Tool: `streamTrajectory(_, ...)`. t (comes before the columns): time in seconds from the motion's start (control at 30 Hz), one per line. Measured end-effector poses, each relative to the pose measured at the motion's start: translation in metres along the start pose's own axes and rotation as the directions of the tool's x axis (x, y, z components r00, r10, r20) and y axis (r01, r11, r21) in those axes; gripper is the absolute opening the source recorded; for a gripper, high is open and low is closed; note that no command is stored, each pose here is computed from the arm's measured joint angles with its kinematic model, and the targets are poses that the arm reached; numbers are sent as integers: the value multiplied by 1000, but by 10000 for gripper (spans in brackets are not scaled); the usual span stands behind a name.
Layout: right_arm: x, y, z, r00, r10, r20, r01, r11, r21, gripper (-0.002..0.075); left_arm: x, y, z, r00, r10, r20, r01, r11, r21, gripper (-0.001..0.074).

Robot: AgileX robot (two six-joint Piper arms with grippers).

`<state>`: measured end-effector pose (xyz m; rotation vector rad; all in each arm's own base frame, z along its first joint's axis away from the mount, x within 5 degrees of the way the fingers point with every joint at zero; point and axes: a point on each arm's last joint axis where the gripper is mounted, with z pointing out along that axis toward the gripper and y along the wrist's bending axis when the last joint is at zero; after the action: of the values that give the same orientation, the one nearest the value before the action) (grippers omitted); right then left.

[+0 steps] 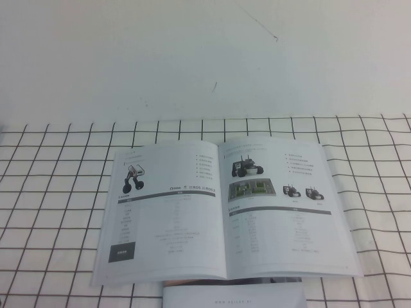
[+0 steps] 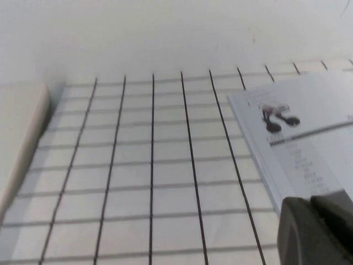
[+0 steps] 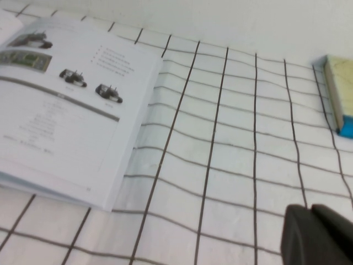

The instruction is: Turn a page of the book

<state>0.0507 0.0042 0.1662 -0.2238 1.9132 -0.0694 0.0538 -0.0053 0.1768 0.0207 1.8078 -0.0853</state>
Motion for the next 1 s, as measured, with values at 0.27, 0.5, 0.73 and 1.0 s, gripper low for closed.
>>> streamTrajectory(0.27, -36, -8, -8, 921, -21, 390, -17, 996, 92, -2, -35, 3, -7, 920, 50, 389, -34, 998, -48, -3)
streamTrajectory(0.5, -71, -17, -37, 614, -89, 784, -92, 979, 183, -2, -59, 4, -22, 758, 42, 651, -4, 998, -60, -3)
streamTrajectory(0.73, -81, -29, -61, 345, 5, 939, -300, 948, 105, -2, -64, 4, -26, 711, 32, 703, 9, 998, -55, -3)
streamTrajectory(1.0, -72, -48, -63, 154, 310, 938, -592, 789, -163, -2, -66, 5, -29, 680, 16, 733, 29, 998, -49, -3)
